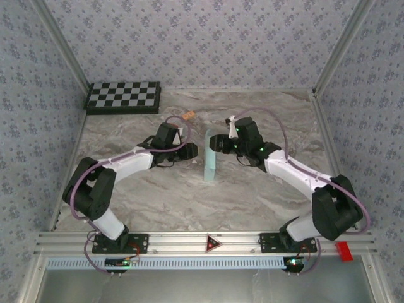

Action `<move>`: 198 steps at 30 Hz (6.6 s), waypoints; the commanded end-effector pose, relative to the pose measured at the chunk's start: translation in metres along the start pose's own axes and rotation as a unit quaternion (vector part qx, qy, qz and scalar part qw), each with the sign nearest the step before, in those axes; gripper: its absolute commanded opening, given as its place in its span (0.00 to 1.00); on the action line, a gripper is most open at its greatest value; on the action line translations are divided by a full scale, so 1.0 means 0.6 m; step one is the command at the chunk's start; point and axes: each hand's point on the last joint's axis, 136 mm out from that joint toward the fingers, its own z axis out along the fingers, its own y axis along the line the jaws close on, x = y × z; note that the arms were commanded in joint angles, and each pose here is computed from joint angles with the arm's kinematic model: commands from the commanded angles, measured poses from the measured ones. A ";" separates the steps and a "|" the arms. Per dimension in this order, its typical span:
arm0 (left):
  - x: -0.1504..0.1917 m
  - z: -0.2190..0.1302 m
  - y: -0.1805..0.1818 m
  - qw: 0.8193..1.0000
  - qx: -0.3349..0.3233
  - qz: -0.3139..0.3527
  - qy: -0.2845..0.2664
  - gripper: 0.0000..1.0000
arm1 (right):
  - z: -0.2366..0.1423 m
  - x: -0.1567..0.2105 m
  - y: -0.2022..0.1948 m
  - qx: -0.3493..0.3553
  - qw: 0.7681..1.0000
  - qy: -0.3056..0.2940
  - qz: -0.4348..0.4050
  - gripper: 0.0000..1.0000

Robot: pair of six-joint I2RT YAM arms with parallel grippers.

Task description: Fold the paper box

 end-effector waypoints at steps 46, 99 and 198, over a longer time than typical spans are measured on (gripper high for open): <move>-0.034 -0.097 -0.076 0.997 0.027 0.069 -0.014 0.59 | 0.063 0.121 -0.072 0.093 0.987 0.077 0.103 0.40; 0.003 0.044 -0.103 0.953 -0.198 0.221 0.063 0.71 | -0.156 0.073 -0.173 0.143 0.982 -0.035 0.116 0.52; -0.031 -0.015 -0.141 0.721 0.132 0.664 0.148 0.68 | -0.170 0.076 -0.177 0.144 0.985 -0.025 0.091 0.55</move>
